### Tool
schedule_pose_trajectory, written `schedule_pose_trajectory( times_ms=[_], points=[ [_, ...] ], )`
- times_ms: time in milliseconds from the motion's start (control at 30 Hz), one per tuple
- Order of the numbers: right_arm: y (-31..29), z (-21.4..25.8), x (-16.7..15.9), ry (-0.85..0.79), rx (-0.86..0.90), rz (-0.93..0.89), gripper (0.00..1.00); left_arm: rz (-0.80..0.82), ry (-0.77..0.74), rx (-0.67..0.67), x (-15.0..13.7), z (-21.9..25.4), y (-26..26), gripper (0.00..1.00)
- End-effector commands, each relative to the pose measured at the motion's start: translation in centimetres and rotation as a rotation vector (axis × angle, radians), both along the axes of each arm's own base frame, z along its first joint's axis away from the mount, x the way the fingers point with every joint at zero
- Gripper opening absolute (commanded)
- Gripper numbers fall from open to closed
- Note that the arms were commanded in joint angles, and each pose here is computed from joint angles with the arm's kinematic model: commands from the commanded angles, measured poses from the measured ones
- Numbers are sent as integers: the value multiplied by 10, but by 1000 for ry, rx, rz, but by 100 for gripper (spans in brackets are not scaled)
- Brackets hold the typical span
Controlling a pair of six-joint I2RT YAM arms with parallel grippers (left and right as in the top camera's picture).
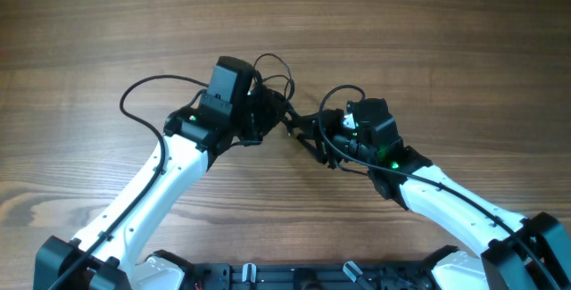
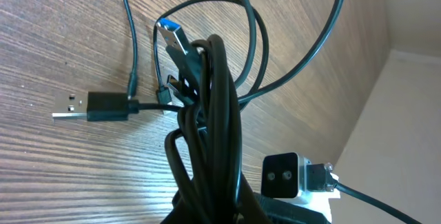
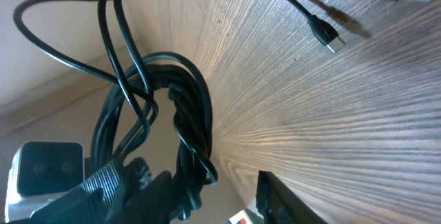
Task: Untangle cables
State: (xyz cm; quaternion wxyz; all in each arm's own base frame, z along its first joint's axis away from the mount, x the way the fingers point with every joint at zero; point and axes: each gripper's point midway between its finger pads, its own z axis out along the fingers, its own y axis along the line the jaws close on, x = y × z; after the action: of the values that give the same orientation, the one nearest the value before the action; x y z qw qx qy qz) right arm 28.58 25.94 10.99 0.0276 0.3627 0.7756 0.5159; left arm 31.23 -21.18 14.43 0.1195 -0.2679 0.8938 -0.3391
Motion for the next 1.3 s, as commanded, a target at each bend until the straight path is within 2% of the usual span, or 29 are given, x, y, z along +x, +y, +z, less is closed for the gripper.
schedule_pose_trajectory(
  times_ms=[0, 67, 133, 233, 300, 333, 500, 533, 567, 667, 700, 733, 900, 1067, 1133, 1200, 1233, 1267],
  points=[
    [0, -6, -1, 18, -13, -19, 42, -49, -18, -83, -6, 22, -20, 4],
    [-1, -6, 0, 32, -7, -37, 43, -49, -18, -83, -6, 22, -20, 4],
    [-2, -7, 2, 43, -5, -53, 50, -49, -18, -83, -6, 22, -20, 4],
    [-4, -8, 4, 38, -13, -68, 55, -49, -18, -83, -6, 22, -20, 4],
    [-4, -8, 5, 43, -11, -79, 53, -50, -18, -83, -6, 22, -21, 4],
    [-4, -8, 5, 52, -6, -84, 48, -50, -18, -83, -6, 22, -21, 4],
    [-4, -7, 5, 52, -3, -85, 5, -49, -18, -82, -6, 22, -20, 4],
    [-4, -7, 5, 49, -4, -84, 4, -51, -19, -81, -6, 22, -20, 5],
    [-4, -7, 5, 49, -4, -84, 4, -61, -28, -75, -6, 22, -20, 8],
    [-4, -7, 5, 49, -4, -84, 4, -131, -97, -24, -4, 22, -17, 40],
    [-4, -7, 5, 49, -4, -83, 4, -146, -124, -4, 0, 22, -12, 53],
    [-4, -7, 5, 49, -4, -83, 4, -142, -131, 6, 3, 22, -5, 60],
    [-4, -7, 5, 51, -3, -84, 4, -18, -67, 52, 10, 16, 50, 59],
    [-4, -7, 6, 50, -4, -89, 4, -15, 49, 128, -11, -3, 84, 55],
    [-5, -7, 6, 49, -5, -89, 4, -11, 91, 123, -19, -6, 84, 50],
    [-4, -7, 6, 50, -4, -88, 4, 51, 181, 43, -26, -6, 77, 42],
    [-4, -7, 6, 50, -5, -88, 4, 81, 215, 4, -28, -5, 73, 41],
    [-4, -7, 6, 50, -4, -88, 4, 122, 254, -32, -28, -4, 70, 53]
  ],
)
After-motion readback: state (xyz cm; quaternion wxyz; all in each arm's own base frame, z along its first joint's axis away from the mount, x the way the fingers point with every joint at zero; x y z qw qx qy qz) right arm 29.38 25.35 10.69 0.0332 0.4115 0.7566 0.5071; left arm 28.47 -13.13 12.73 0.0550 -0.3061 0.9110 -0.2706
